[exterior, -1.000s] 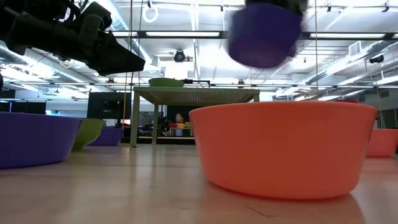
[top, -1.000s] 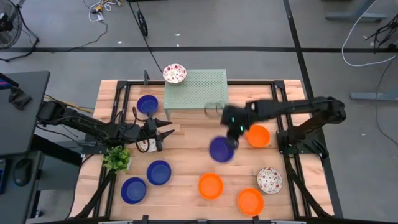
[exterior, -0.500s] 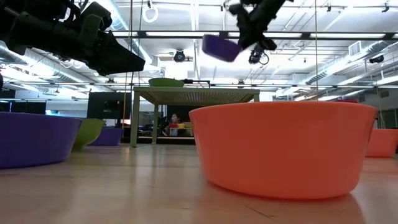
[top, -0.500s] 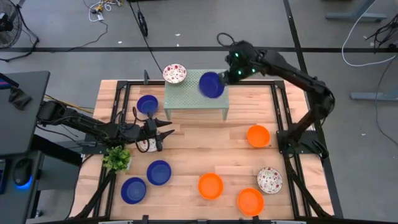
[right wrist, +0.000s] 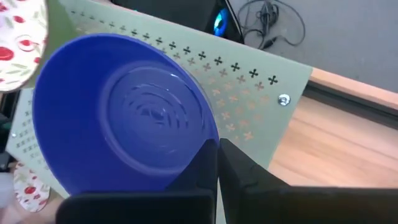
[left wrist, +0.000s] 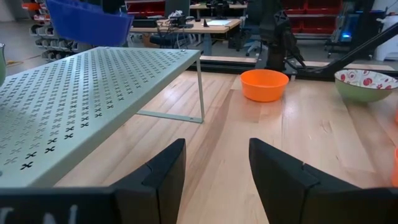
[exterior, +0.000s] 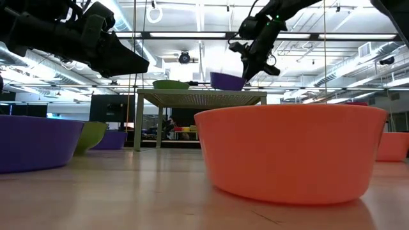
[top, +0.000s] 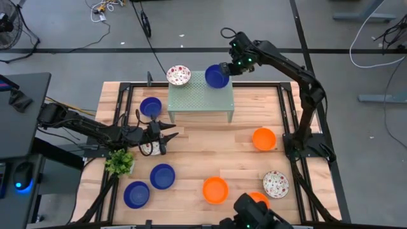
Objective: Pick & Place Mini bowls
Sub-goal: Put the blue bowl on the shelf
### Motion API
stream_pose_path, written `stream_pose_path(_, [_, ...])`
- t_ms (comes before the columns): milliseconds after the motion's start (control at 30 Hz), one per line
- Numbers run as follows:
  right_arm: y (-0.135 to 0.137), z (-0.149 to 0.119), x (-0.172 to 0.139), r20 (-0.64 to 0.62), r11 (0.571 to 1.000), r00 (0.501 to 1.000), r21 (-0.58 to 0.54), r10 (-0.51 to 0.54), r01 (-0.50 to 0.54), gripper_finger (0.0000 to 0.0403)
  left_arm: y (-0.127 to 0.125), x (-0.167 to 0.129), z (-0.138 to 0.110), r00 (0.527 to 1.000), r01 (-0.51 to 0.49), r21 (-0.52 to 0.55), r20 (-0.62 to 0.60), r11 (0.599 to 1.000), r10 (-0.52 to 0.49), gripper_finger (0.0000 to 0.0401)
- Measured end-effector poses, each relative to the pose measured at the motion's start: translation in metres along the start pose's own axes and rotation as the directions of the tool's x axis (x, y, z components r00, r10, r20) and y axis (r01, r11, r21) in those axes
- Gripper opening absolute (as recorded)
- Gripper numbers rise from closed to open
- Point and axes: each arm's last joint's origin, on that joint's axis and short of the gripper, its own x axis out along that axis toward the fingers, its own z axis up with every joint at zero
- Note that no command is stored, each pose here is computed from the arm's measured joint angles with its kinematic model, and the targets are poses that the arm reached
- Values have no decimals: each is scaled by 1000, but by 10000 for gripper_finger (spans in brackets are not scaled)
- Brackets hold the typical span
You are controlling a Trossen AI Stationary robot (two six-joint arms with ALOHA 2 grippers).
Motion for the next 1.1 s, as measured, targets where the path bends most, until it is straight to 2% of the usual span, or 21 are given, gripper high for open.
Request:
stream_pose_path(400, [-12,6,2,-2,995,1000,99,-19,19,2,0,0,0,1000,0,0,0,1000,0,181])
stream_pose_path(667, [-15,9,21,-31,992,999,117,-42,45,4,0,0,0,1000,1,-1,0,1000,-1,181])
stream_pose_path(833, [-17,10,22,-34,991,998,128,-44,49,6,0,0,0,1000,3,-7,0,1000,-3,181])
stream_pose_path(967, [-18,10,22,-39,989,998,135,-47,52,27,0,0,0,1000,3,-7,0,1000,-3,181])
stream_pose_path(1100, [-18,10,23,-41,991,998,127,-45,50,69,0,0,0,1000,3,-7,0,1000,-3,181])
